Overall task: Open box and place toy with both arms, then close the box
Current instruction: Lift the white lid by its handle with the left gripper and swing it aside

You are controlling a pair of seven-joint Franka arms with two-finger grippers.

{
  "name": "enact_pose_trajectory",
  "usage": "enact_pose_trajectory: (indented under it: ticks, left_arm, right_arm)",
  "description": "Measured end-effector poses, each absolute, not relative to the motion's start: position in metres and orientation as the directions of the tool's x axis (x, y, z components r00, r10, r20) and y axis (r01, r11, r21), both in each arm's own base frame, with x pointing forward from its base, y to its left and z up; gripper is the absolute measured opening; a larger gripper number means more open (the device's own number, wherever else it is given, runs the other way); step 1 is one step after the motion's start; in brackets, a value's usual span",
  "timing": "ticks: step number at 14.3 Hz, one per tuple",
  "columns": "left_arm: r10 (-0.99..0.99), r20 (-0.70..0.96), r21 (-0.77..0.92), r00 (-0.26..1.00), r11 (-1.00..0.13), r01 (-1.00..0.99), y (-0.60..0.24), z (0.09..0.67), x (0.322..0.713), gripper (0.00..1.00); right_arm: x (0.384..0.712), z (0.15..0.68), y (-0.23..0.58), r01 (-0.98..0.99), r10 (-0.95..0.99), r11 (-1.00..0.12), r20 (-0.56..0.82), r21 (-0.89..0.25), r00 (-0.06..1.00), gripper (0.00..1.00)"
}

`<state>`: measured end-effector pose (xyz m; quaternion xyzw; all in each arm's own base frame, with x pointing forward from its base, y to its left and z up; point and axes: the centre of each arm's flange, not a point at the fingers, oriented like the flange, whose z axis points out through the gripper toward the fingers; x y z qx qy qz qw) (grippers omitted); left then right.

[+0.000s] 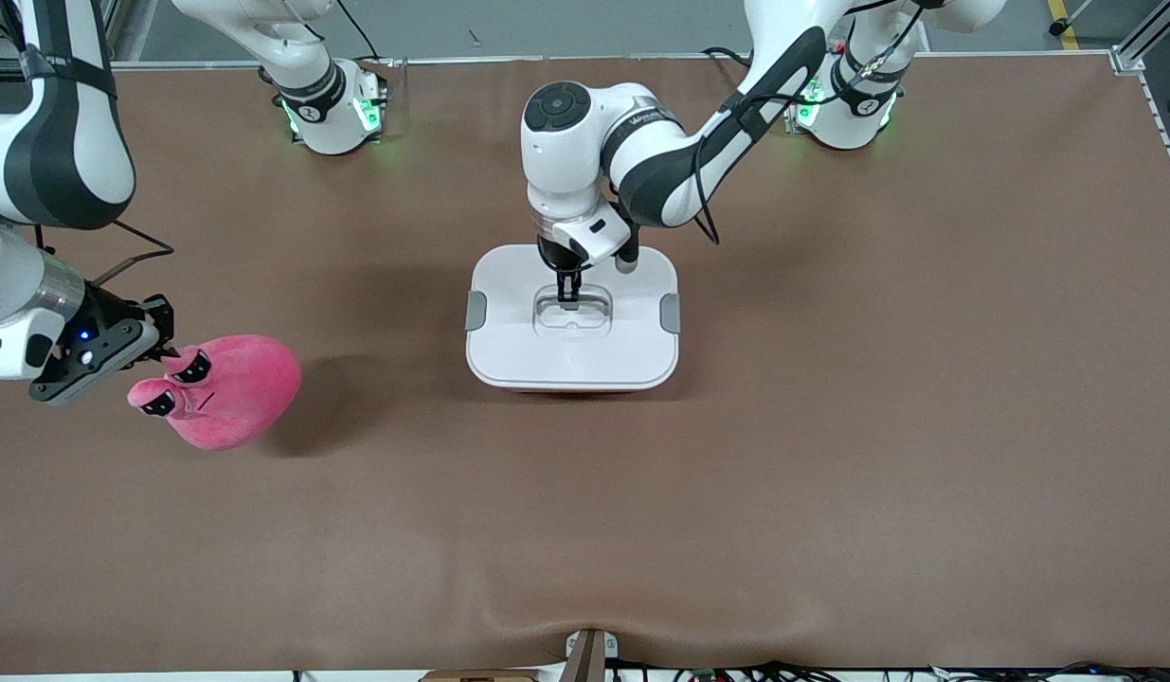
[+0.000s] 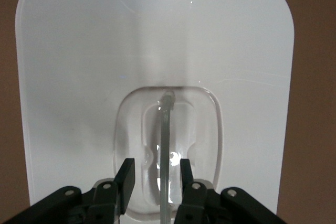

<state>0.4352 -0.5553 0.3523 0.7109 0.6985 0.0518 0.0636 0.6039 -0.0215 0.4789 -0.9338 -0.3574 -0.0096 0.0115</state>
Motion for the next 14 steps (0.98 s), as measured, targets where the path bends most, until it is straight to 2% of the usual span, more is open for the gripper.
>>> enact_pose_trajectory:
  ticks: [1,3,5,6,7,11,14]
  left_arm:
    - [1.000,-0.015,0.163,0.018,-0.016,0.986,-0.555,0.352,0.436,0.41]
    - [1.000,-0.016,0.164,0.017,-0.014,0.986,-0.555,0.353,0.436,0.27]
    - [1.000,-0.017,0.165,0.016,-0.013,0.986,-0.555,0.353,0.437,0.24]
    - [1.000,-0.018,0.166,0.015,-0.012,0.986,-0.555,0.354,0.438,0.12]
    - [1.000,-0.019,0.167,0.015,-0.012,0.986,-0.555,0.354,0.438,0.07]
    - [1.000,-0.020,0.167,0.015,-0.011,0.986,-0.555,0.354,0.438,0.07]
    - [1.000,-0.022,0.169,0.014,-0.010,0.985,-0.554,0.356,0.439,0.07]
  right_arm:
    - [0.603,0.484,-0.015,0.691,0.691,-0.723,0.031,-0.010,0.723,0.05]
    - [0.600,0.489,-0.002,0.742,0.741,-0.671,0.033,-0.009,0.671,0.05]
    - [0.598,0.492,0.005,0.767,0.766,-0.642,0.032,-0.012,0.642,0.05]
    - [0.597,0.494,0.011,0.779,0.778,-0.627,0.032,-0.014,0.627,0.05]
    - [0.595,0.497,0.020,0.790,0.790,-0.612,0.034,-0.013,0.612,0.05]
    - [0.582,0.519,0.061,0.838,0.838,-0.545,0.044,-0.002,0.545,0.05]
    - [0.575,0.531,0.071,0.893,0.892,-0.450,0.049,0.008,0.449,0.05]
